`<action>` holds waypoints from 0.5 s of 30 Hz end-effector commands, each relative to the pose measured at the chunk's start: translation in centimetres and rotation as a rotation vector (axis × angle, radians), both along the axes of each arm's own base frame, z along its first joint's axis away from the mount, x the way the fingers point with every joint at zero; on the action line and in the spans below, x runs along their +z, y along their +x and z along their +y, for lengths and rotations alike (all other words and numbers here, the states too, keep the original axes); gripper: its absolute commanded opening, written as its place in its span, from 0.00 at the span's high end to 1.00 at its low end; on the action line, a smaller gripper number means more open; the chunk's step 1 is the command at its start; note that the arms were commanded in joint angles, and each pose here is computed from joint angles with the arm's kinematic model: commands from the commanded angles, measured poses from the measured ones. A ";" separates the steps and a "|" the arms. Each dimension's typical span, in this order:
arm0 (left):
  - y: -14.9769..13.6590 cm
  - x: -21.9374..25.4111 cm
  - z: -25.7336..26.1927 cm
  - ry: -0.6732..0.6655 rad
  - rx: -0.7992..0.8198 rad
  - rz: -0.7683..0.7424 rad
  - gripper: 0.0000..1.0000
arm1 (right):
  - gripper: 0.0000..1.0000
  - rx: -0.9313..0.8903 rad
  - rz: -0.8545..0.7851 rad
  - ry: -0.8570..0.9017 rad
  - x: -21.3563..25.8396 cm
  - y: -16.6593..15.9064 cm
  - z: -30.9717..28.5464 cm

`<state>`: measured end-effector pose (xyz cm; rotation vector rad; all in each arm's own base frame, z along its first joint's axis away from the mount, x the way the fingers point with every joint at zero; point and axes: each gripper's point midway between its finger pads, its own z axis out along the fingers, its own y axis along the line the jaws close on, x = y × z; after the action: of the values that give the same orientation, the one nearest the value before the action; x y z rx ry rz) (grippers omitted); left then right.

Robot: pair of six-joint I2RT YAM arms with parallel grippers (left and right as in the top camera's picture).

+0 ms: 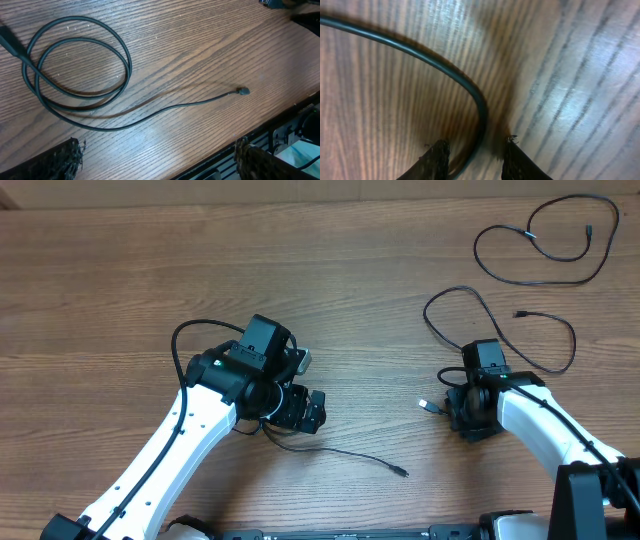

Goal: Untangle cables

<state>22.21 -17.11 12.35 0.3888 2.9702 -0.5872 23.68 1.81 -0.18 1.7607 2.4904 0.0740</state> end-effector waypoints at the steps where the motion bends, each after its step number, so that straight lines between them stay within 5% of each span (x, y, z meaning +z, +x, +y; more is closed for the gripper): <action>1: 0.4 1.0 -0.3 -0.014 -0.002 -0.036 0.00 | 0.68 -0.003 0.020 -0.015 -1.2 -1.0 -0.2; 5: 0.4 1.0 -0.3 -0.014 -0.002 -0.036 0.00 | 0.96 0.001 0.018 -0.055 -1.2 -1.0 -0.9; 15: 0.4 1.0 -0.3 -0.014 -0.002 -0.036 0.01 | 0.96 -0.033 0.088 -0.265 2.9 -0.8 -5.0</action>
<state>22.21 -17.11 12.35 0.3887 2.9702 -0.5866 20.91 -0.58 0.21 1.7775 2.5052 -0.1964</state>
